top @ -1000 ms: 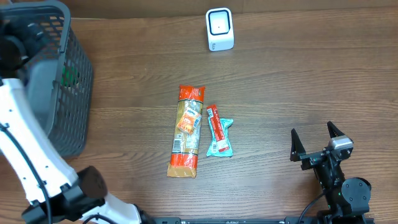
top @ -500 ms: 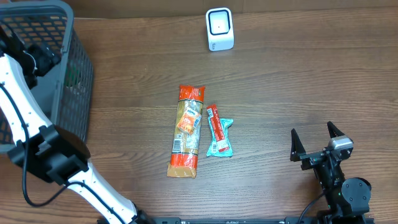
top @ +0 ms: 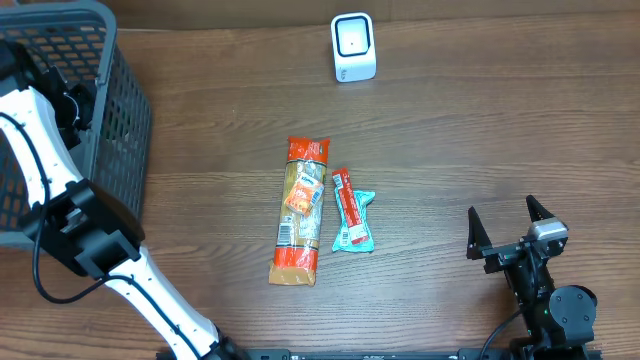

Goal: Scan the item barcode
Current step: 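Lower the left gripper into the basket and grasp the green-capped jar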

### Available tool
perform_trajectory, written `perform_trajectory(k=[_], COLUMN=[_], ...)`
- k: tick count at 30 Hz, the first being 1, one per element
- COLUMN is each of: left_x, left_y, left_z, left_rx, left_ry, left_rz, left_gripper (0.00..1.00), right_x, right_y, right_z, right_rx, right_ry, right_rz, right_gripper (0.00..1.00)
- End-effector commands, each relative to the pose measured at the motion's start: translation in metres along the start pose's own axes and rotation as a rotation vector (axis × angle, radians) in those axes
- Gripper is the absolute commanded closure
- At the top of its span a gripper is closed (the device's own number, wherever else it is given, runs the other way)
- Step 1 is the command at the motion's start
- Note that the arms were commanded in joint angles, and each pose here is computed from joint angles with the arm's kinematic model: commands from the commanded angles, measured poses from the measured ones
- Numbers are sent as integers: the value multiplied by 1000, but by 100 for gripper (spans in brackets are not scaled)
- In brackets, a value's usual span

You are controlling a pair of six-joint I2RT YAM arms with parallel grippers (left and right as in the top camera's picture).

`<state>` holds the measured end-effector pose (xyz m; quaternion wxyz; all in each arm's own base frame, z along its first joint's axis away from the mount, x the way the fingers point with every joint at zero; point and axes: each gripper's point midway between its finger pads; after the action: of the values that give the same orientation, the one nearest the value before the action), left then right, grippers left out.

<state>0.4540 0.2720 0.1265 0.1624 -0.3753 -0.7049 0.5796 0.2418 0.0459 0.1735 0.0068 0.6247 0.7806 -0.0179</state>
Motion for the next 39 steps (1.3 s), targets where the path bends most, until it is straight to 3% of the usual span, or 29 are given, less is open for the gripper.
perform_trajectory(k=[1, 5, 12, 19, 27, 39], left_x=[-7, -2, 8, 39, 67, 3], left_y=[13, 29, 48, 44, 33, -20], left_z=[7, 15, 25, 21, 19, -18], left_rx=[37, 79, 131, 110, 110, -21], left_ry=[18, 9, -1, -8, -91, -78], left_rz=[30, 19, -19, -174, -234, 90], left_gripper=[5, 7, 18, 29, 27, 7], right_x=[-1, -1, -1, -1, -1, -1], right_y=[0, 0, 0, 0, 0, 0], right_z=[3, 3, 3, 3, 3, 3], right_rx=[-1, -1, -1, -1, -1, -1], right_ry=[9, 9, 9, 9, 9, 9], right_rz=[7, 7, 7, 7, 7, 7], right_gripper=[0, 0, 0, 0, 0, 0])
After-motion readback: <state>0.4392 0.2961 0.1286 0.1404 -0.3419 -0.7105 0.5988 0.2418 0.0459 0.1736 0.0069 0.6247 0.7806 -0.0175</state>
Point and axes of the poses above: each gripper's point midway between its finger pads, its own y axis out along the fingers, its own x axis along the line the jaws close on, z = x × y, and after that the axes turned 5 degrees about -y, right-handed
